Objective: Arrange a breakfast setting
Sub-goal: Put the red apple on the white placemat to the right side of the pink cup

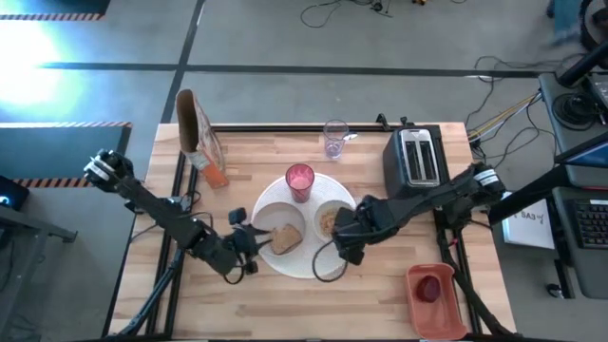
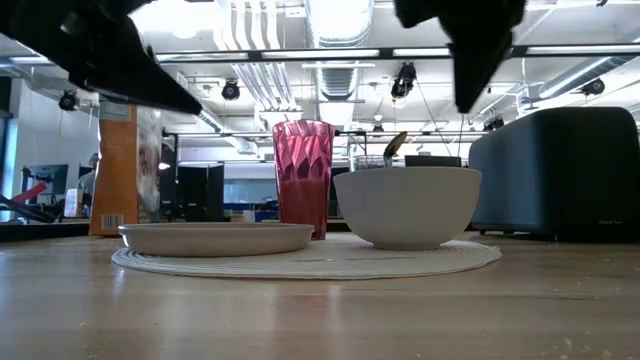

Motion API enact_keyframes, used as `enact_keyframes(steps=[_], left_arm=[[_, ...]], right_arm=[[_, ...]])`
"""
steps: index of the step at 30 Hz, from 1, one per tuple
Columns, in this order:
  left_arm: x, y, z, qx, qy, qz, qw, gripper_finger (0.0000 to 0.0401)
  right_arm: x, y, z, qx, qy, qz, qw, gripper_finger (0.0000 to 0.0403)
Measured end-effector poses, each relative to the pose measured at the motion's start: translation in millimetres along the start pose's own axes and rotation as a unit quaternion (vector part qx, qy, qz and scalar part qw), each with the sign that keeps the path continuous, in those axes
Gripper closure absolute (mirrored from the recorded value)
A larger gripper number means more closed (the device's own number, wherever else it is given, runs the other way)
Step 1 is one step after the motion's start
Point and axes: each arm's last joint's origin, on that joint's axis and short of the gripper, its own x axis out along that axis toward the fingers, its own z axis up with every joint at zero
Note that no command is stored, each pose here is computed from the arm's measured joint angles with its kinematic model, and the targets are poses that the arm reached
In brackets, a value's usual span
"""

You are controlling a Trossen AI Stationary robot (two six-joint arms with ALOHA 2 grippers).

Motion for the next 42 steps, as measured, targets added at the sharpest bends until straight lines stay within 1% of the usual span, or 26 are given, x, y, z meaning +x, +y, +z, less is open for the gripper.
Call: enact_keyframes(steps=[2, 5, 8, 12, 18, 22, 26, 28, 30, 33, 37, 42], left_arm=[[-8.1, 3.4, 3.6, 0.000, -0.020, 0.026, 0.999, 0.0317], [-16.6, 8.3, 9.9, -0.010, -0.046, 0.048, 0.998, 0.0317], [-21.8, 12.4, 15.6, -0.026, -0.058, 0.047, 0.997, 0.0317], [-25.6, 17.6, 15.6, -0.048, -0.058, 0.057, 0.996, 0.0317], [-30.8, 25.0, 16.0, -0.076, -0.060, 0.074, 0.993, 0.0317], [-33.3, 27.8, 18.9, -0.085, -0.068, 0.077, 0.991, 0.0316], [-34.8, 29.2, 20.1, -0.113, -0.073, 0.076, 0.988, 0.0307], [-33.8, 28.6, 18.9, -0.135, -0.072, 0.076, 0.985, 0.0302], [-31.7, 26.9, 16.2, -0.146, -0.070, 0.079, 0.984, 0.0297], [-29.3, 25.0, 13.7, -0.147, -0.067, 0.082, 0.983, 0.0293], [-30.8, 25.9, 13.2, -0.141, -0.065, 0.082, 0.984, 0.0293], [-37.2, 32.0, 13.6, -0.130, -0.050, 0.071, 0.988, 0.0293]], right_arm=[[1.2, 1.2, -9.5, 0.030, 0.004, -0.005, 1.000, 0.0259], [1.3, 2.4, -23.6, 0.076, 0.007, -0.009, 0.997, 0.0259], [0.8, 1.3, -34.3, 0.111, 0.006, -0.012, 0.994, 0.0259], [5.5, -4.7, -42.1, 0.155, -0.009, -0.037, 0.987, 0.0259], [12.5, -14.7, -51.7, 0.179, -0.009, -0.059, 0.982, 0.0259], [9.1, -19.6, -55.9, 0.211, 0.011, -0.054, 0.976, 0.0251], [1.2, -23.0, -62.2, 0.256, 0.037, -0.046, 0.965, 0.0232], [-3.6, -22.1, -67.0, 0.273, 0.042, -0.038, 0.960, 0.0222], [-8.0, -20.3, -71.6, 0.287, 0.052, -0.026, 0.956, 0.0212], [-12.2, -16.6, -78.6, 0.308, 0.066, -0.014, 0.949, 0.0200], [-13.6, -11.1, -87.3, 0.341, 0.087, -0.014, 0.936, 0.0187], [-12.6, 2.5, -101.5, 0.396, 0.116, -0.020, 0.911, 0.0178]])
